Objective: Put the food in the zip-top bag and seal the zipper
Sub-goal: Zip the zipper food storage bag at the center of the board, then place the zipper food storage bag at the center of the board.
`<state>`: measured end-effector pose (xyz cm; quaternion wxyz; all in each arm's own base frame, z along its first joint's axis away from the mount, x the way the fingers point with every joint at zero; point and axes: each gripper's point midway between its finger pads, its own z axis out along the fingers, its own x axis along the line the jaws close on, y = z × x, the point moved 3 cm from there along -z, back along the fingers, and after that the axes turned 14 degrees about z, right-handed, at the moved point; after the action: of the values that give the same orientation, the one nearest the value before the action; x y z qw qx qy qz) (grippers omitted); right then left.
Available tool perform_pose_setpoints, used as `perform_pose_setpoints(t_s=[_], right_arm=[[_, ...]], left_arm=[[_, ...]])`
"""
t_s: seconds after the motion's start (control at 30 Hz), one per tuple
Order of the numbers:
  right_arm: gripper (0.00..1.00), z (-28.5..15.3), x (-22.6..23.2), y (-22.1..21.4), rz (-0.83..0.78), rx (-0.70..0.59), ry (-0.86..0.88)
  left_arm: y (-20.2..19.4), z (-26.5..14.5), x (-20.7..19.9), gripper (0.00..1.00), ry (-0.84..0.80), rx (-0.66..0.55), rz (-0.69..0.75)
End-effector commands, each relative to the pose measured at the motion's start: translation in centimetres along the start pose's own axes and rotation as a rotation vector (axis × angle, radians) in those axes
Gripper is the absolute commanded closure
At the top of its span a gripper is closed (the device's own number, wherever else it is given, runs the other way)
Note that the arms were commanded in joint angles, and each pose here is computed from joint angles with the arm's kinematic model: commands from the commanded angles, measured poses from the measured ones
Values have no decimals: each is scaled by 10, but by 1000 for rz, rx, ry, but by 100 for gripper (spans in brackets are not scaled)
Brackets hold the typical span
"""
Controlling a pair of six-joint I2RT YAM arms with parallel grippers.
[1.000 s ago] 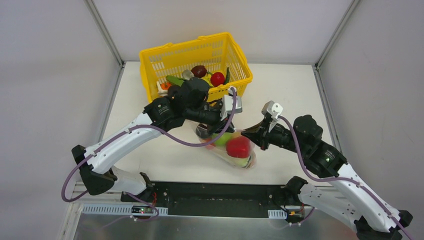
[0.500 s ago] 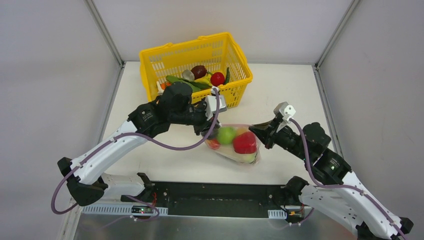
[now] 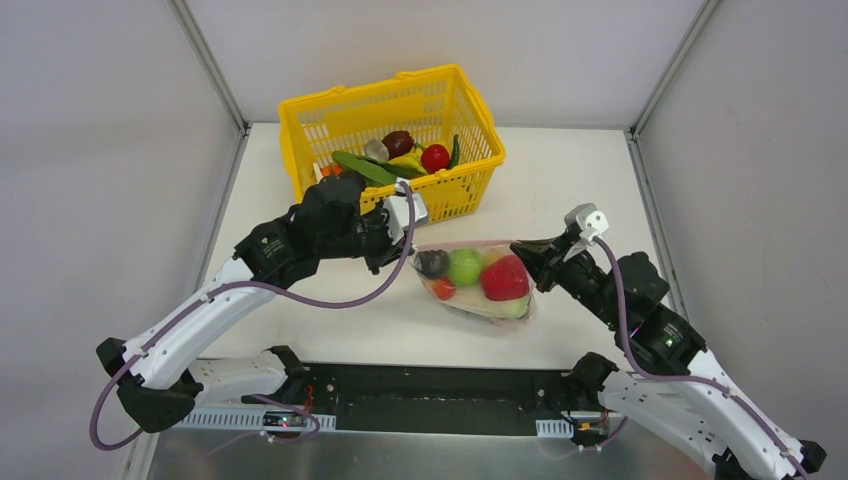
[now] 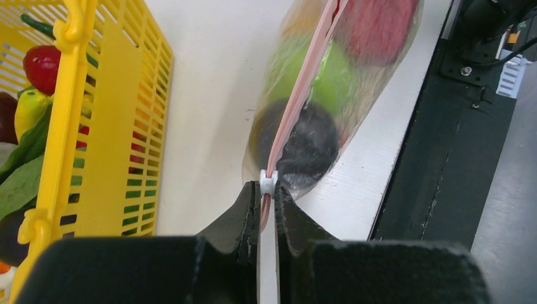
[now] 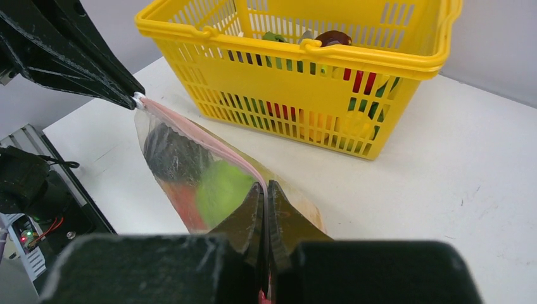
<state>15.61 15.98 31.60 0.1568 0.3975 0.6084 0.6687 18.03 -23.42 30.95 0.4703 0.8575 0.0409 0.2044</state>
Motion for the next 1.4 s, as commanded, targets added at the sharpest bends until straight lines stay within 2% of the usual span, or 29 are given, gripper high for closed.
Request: perform_pose_setpoints(t_s=[0.0,0.3,0.33,0.43,0.53,0.57,0.6,0.73,0.87,0.93,1.03,1.1,1.23,1.37], right_arm=[[100,-8,-3,41,20,-193,-50],[100,-9,-3,42,24,-197,-51],[100,-9,-3,42,24,-196,-54],[100,-7,-6,44,20,-201,-76],[100,-2,-17,50,-13,-206,-155],[100,-1,-21,53,-33,-206,-191],[100,0,-25,58,-52,-208,-225],[100,8,-42,81,-158,-190,-387],[100,10,-68,111,-289,-172,-590],[100,8,-72,133,-283,-206,-628],[100,15,-57,126,-264,-173,-492],[100,23,-44,97,-229,-81,-348],[98,29,-14,16,-95,193,-61],[98,27,3,-29,53,308,78]], left_arm=[[-30,-14,8,100,86,130,-20],[-38,-12,23,98,182,183,-40],[-36,-11,24,91,190,171,-47],[-25,-7,26,54,197,108,-73],[-10,-6,30,31,231,7,-98],[-5,-6,32,6,246,-25,-103],[-1,-8,34,2,260,-54,-111],[10,-13,37,1,306,-145,-131],[13,-16,39,1,331,-174,-152],[11,-15,39,1,334,-173,-165],[7,-13,37,1,332,-164,-179],[3,-13,36,1,338,-159,-189],[0,-14,36,1,354,-165,-201],[0,-14,38,1,366,-165,-202]])
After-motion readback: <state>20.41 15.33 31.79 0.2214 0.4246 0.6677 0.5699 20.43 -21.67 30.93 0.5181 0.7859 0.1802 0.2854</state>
